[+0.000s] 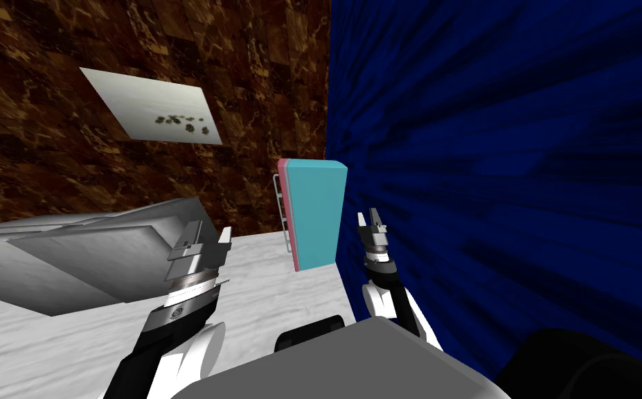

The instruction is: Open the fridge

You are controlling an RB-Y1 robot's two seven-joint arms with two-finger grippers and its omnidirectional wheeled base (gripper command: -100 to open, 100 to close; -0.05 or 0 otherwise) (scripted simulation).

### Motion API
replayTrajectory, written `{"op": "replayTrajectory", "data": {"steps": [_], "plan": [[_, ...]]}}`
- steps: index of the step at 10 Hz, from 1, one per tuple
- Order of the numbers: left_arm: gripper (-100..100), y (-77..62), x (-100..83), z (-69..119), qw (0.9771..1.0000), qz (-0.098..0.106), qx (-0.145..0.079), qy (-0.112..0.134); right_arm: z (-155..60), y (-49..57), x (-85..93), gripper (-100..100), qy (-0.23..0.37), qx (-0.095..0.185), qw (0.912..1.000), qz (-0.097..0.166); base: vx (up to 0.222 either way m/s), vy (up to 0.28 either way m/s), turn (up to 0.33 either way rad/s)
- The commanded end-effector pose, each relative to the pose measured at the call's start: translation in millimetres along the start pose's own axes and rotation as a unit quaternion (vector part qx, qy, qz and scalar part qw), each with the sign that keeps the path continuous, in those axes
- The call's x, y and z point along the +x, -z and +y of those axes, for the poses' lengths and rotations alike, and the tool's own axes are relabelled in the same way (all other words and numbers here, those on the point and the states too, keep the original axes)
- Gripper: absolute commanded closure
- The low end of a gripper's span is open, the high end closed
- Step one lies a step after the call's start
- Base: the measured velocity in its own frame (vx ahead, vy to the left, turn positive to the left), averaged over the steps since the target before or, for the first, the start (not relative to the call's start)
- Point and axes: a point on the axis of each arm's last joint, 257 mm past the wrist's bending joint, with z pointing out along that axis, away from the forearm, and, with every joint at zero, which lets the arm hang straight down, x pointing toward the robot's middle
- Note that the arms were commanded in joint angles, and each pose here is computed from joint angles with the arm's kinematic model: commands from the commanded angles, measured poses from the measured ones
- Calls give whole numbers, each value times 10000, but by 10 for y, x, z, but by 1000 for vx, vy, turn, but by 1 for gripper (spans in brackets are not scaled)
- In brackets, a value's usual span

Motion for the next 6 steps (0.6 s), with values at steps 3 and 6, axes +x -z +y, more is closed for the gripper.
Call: {"op": "replayTrajectory", "data": {"steps": [3, 6], "plan": [[0, 0, 0, -1, 10000, 0, 1, 0, 1, 0, 0, 0, 0, -1, 10000, 0, 0, 0, 0], [0, 0, 0, -1, 10000, 0, 2, 0, 1, 0, 0, 0, 0, -2, 10000, 0, 0, 0, 0]]}}
